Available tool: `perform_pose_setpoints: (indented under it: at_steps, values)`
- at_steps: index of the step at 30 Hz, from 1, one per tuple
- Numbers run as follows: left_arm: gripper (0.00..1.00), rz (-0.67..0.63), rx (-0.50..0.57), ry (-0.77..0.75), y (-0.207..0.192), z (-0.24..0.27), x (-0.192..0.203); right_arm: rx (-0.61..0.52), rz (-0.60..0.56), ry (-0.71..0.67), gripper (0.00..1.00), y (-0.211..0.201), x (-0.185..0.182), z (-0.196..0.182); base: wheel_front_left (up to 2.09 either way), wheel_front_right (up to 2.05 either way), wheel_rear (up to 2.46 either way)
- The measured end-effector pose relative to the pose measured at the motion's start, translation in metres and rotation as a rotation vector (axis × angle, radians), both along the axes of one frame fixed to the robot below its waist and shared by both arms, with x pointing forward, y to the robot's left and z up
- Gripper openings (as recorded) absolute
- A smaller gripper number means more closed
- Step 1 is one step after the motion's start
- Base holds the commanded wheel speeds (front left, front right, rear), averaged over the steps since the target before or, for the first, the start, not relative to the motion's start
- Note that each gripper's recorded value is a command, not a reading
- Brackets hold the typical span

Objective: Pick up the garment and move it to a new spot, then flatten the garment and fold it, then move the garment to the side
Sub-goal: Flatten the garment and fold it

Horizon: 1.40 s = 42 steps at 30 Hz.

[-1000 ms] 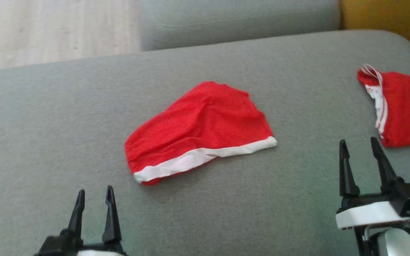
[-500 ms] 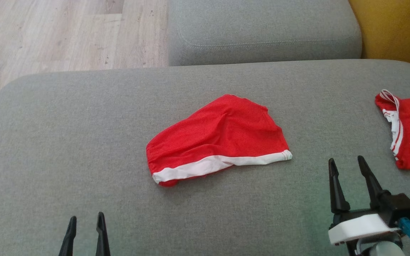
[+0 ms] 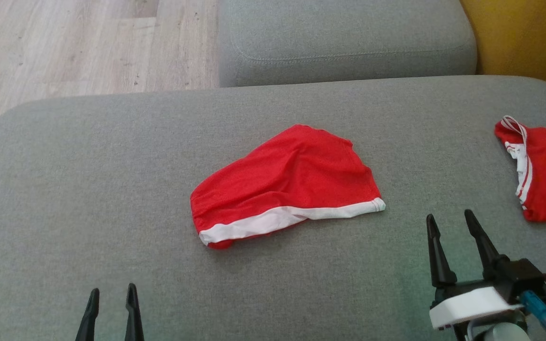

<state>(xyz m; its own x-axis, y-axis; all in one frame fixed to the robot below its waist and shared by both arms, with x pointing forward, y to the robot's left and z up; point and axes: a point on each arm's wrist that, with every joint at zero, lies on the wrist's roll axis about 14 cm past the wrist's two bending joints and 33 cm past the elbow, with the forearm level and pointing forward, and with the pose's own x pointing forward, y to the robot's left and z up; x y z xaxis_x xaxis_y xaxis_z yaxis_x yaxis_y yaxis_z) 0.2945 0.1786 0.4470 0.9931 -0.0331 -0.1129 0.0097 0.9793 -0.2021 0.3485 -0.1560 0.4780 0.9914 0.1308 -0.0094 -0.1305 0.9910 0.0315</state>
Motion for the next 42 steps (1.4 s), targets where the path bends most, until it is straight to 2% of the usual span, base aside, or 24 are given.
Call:
perform_pose_setpoints:
  at_steps: [7, 13, 20, 27, 32, 42]
  values:
    - [1.00, -0.045, -0.023, -0.036, -0.015, 0.010, 0.017, 0.047, 0.012, 0.011, 1.00, 0.007, 0.006, -0.002, 0.00, 0.00, 0.00]
    - [1.00, -0.144, -0.008, 0.015, -0.044, -0.008, 0.052, 0.020, 0.082, 0.035, 1.00, 0.028, 0.044, -0.009, 0.00, 0.00, 0.00]
    - [1.00, -0.227, -0.018, 0.098, -0.071, -0.035, 0.082, -0.020, 0.140, 0.189, 1.00, 0.044, 0.069, -0.058, 0.00, 0.00, 0.00]
    - [1.00, -0.259, -0.049, 0.176, -0.080, -0.060, 0.089, -0.045, 0.161, 0.300, 1.00, 0.048, 0.082, -0.093, 0.00, 0.00, 0.00]
    - [1.00, -0.274, -0.060, 0.200, -0.084, -0.066, 0.087, -0.055, 0.187, 0.354, 1.00, 0.054, 0.077, -0.109, 0.00, 0.00, 0.00]
    - [1.00, -0.295, -0.071, 0.209, -0.089, -0.069, 0.086, -0.049, 0.208, 0.369, 1.00, 0.060, 0.076, -0.112, 0.00, 0.00, 0.00]
